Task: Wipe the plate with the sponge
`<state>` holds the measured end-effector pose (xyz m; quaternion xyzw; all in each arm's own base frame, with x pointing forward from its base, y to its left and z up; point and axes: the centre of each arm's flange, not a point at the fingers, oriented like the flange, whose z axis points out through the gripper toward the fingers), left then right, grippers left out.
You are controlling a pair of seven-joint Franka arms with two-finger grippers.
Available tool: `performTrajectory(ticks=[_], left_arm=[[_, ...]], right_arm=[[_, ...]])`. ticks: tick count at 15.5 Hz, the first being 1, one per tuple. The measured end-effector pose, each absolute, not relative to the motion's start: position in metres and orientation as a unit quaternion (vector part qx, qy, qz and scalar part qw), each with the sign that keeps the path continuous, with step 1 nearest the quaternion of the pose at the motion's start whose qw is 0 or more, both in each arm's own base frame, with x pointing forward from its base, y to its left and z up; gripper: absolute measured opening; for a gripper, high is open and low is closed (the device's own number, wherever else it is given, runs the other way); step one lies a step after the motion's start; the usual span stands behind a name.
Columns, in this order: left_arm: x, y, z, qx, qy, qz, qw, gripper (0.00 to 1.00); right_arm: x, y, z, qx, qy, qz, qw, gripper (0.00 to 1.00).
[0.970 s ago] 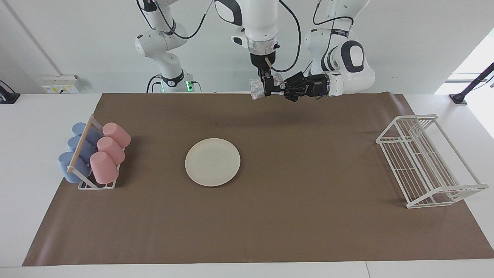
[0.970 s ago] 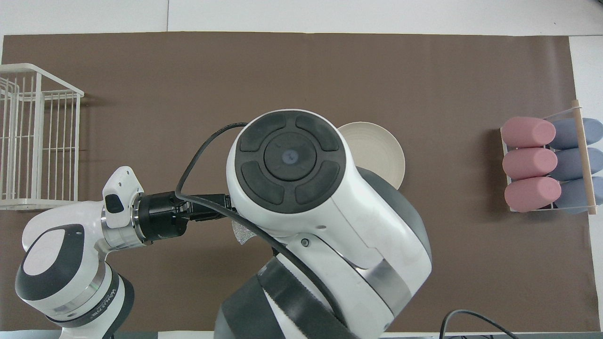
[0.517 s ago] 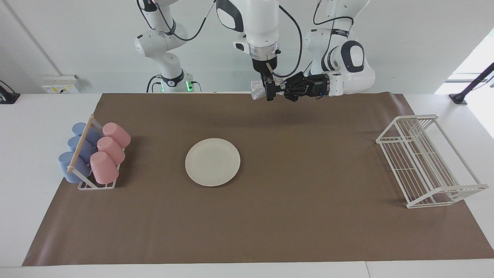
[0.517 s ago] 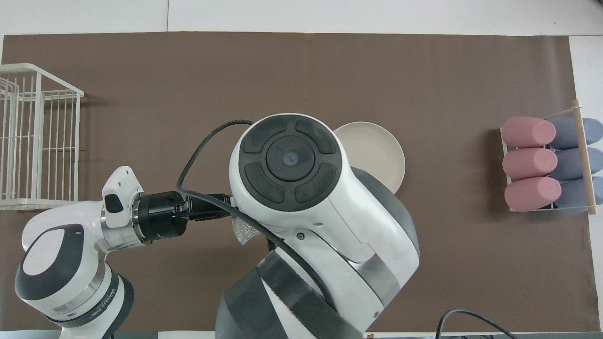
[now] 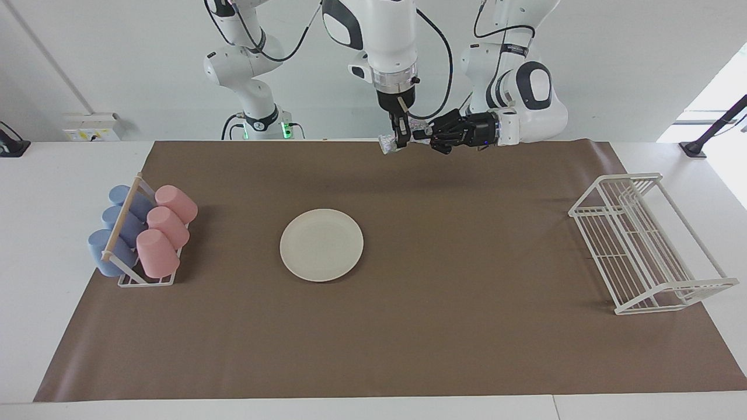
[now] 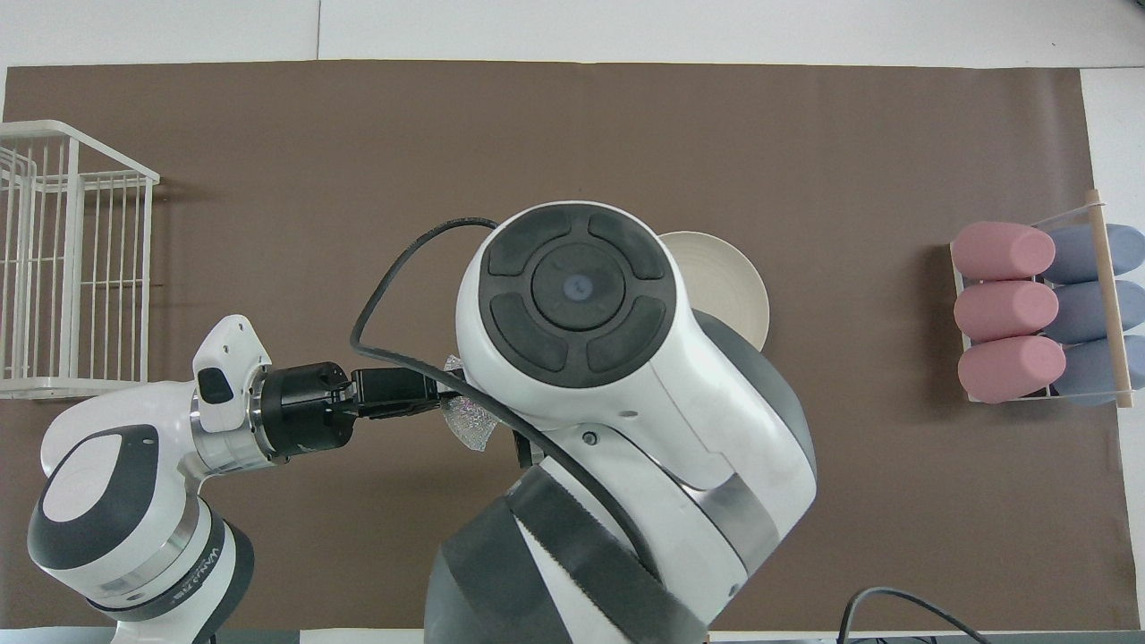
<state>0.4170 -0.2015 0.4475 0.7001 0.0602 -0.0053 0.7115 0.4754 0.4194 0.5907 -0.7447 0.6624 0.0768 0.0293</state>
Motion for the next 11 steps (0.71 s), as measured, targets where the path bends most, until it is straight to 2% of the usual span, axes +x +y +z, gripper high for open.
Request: performTrajectory(ticks=[1, 6, 7, 8, 9, 11], left_arm=[[0.417, -0.201, 0.447, 0.700, 0.060, -0.005, 0.711, 0.06], [0.417, -0.202, 0.447, 0.700, 0.060, -0.006, 0.711, 0.06], [0.417, -0.202, 0.447, 0.700, 0.061, -0.006, 0.711, 0.09], [0.417, -0.201, 0.447, 0.699, 0.066, -0.011, 0.712, 0.17], [0.417, -0.201, 0.447, 0.698, 0.074, -0.018, 0.712, 0.32], [0.418, -0.201, 0.448, 0.697, 0.081, -0.025, 0.712, 0.53]], right_arm=[[0.475, 0.420, 0.591, -0.745, 0.662, 0.077, 0.029, 0.14], [0.475, 0.419, 0.590, -0.751, 0.655, 0.077, 0.029, 0.14], [0.476, 0.419, 0.590, -0.753, 0.652, 0.076, 0.030, 0.14], [0.477, 0.417, 0.589, -0.756, 0.649, 0.076, 0.029, 0.12], [0.479, 0.414, 0.587, -0.760, 0.644, 0.076, 0.029, 0.10], [0.493, 0.397, 0.585, -0.775, 0.627, 0.074, 0.031, 0.10]])
